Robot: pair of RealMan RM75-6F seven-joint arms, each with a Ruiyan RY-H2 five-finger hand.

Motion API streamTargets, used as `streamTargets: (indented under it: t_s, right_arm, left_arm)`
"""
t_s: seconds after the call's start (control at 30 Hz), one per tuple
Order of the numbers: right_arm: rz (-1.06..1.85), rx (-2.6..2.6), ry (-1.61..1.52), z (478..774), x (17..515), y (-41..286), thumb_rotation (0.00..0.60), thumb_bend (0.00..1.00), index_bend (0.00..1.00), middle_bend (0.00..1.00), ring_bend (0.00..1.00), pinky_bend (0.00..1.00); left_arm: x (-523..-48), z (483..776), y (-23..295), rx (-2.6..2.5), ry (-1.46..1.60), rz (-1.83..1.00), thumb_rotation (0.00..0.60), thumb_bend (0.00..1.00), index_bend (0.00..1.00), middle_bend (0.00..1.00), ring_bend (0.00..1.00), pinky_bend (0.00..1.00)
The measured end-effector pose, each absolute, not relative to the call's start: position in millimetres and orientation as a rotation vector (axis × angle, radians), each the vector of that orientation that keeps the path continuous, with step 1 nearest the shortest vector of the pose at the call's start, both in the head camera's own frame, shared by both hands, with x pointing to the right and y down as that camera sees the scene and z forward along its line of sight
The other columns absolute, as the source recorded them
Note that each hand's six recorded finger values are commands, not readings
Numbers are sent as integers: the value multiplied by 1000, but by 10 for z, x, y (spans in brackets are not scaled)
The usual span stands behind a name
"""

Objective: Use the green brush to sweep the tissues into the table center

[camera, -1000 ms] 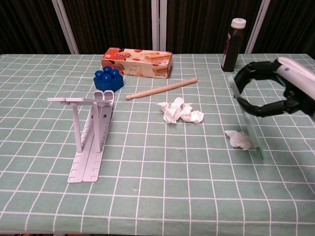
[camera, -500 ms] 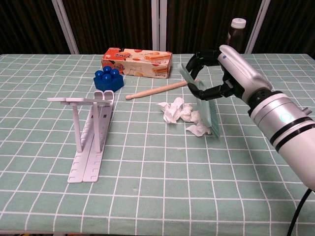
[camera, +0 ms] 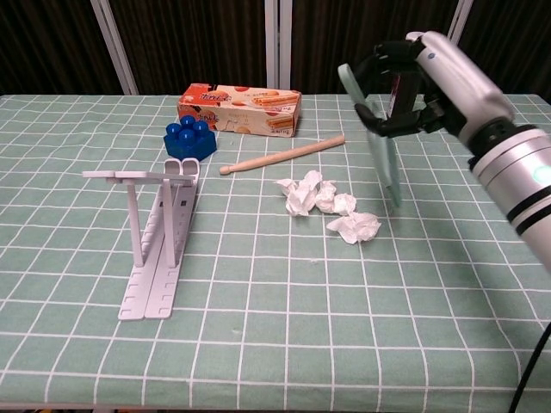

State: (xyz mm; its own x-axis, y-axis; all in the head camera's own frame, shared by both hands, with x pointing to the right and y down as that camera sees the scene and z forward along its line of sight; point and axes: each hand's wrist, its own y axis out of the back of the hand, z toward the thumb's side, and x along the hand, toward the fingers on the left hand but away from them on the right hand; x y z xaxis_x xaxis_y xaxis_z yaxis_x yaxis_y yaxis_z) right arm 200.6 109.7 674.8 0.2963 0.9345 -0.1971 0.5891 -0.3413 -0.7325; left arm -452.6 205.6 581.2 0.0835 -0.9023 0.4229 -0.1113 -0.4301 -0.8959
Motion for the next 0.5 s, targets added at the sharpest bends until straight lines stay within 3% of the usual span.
streamTargets:
  t_s: [0.2, 0.37, 0.5]
  right_arm:
    - [1074, -1872, -1000, 6716, 2569, 877, 600, 436, 623, 490, 182, 38]
    - [1290, -1798, -665, 6897, 2935, 891, 600, 435, 626, 488, 180, 38]
    - [1382, -1774, -571, 7052, 3118, 928, 600, 431, 618, 480, 162, 38]
  left_arm:
    - [-4528, 5792, 2090, -1650, 1024, -1423, 600, 94, 204, 170, 62, 137]
    - [-4509, 5804, 2124, -1652, 1024, -1437, 600, 94, 204, 170, 62, 137]
    - [-4512, 5804, 2136, -1649, 1019, -1451, 600, 94, 204, 170, 62, 136]
